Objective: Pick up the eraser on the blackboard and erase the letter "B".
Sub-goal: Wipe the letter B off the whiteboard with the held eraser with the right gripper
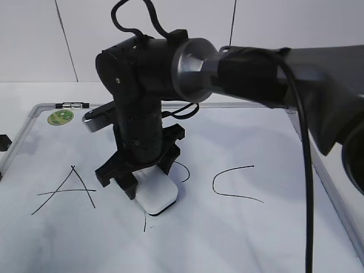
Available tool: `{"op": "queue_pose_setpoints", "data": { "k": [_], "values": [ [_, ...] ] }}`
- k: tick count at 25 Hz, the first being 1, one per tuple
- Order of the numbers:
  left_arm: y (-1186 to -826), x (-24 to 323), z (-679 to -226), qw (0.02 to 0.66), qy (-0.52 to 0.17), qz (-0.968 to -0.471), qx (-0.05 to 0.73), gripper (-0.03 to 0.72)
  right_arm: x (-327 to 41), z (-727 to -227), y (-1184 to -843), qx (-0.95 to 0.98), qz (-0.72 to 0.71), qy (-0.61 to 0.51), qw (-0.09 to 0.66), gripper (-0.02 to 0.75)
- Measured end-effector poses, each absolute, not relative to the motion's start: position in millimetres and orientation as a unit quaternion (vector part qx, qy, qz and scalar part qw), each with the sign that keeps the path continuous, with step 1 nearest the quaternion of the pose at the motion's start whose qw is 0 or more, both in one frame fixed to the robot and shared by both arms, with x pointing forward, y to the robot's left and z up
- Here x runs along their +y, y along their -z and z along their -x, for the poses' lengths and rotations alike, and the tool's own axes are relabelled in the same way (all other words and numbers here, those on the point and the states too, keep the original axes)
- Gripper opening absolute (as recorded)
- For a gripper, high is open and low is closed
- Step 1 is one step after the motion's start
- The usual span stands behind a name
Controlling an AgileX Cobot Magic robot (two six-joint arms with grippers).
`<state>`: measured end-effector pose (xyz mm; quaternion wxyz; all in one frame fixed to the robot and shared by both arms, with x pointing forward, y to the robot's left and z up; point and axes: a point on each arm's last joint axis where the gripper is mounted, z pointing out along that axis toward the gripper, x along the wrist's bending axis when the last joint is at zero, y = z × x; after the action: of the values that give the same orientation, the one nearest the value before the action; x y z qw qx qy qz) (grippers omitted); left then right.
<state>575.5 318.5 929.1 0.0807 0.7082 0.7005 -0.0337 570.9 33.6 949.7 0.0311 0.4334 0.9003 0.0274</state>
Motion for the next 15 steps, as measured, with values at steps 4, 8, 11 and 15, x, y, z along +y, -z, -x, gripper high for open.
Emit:
{"op": "queue_pose_setpoints", "data": {
  "k": [4,8,11,15],
  "values": [
    [-929,319,-576,0.081,0.034,-0.708,0.701,0.014,26,-579,-950,0.893,-0.448,-0.031,0.021,0.523],
    [-929,319,-576,0.081,0.034,-0.708,0.701,0.014,14,-590,-950,0.880,-0.474,-0.040,0.002,0.523],
    [-929,319,-576,0.081,0.034,-0.708,0.701,0.014,1,-602,-950,0.869,-0.493,-0.045,0.001,0.523],
    [-929,319,-576,0.081,0.034,-0.708,0.701,0.014,-14,-615,-950,0.858,-0.512,-0.045,0.002,0.523]
  ]
}}
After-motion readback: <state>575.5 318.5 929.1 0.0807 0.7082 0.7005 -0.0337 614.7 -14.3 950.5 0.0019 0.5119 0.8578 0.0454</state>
